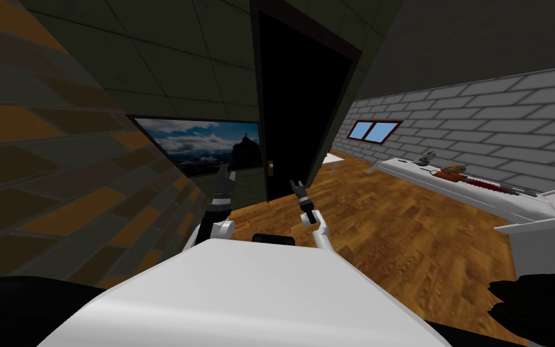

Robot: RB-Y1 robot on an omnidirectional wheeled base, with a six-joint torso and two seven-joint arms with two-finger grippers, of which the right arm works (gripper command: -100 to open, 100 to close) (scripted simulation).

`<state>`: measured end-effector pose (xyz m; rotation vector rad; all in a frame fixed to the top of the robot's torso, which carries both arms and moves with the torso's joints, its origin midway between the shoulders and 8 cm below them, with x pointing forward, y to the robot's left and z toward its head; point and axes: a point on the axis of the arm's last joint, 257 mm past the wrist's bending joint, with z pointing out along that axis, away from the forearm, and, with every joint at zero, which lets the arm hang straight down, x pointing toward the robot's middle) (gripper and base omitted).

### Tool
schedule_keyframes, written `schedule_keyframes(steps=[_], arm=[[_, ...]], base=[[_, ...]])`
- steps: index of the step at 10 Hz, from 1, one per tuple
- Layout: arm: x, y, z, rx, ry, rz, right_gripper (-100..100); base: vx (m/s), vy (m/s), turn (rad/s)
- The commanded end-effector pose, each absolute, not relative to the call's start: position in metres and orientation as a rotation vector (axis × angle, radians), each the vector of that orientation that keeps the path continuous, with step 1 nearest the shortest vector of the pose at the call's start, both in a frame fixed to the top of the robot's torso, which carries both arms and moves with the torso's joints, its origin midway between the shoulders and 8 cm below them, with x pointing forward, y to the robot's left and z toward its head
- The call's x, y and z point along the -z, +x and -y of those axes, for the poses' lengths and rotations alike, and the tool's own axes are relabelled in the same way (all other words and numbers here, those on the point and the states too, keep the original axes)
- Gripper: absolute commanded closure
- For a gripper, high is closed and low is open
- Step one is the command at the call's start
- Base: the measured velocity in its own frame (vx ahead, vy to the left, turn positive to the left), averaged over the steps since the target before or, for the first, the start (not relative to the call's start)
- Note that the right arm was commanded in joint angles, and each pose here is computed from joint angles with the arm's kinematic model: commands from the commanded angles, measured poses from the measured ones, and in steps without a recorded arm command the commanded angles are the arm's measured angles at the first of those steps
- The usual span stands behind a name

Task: Pull the door open

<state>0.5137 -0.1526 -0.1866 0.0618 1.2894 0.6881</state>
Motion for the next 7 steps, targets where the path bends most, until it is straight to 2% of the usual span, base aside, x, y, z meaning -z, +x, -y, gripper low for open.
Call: schedule_keyframes(steps=[1, 5, 7], arm=[[0.197, 0.521, 0.147, -0.66, 0.028, -1.315, -100], [0.219, 0.535, 0.134, -0.599, -0.055, -1.37, -100], [0.226, 0.538, 0.131, -0.584, -0.075, -1.385, -100]], base=[[0.085, 0.092, -0.044], [0.089, 0.089, -0.045], [0.056, 0.051, -0.019]])
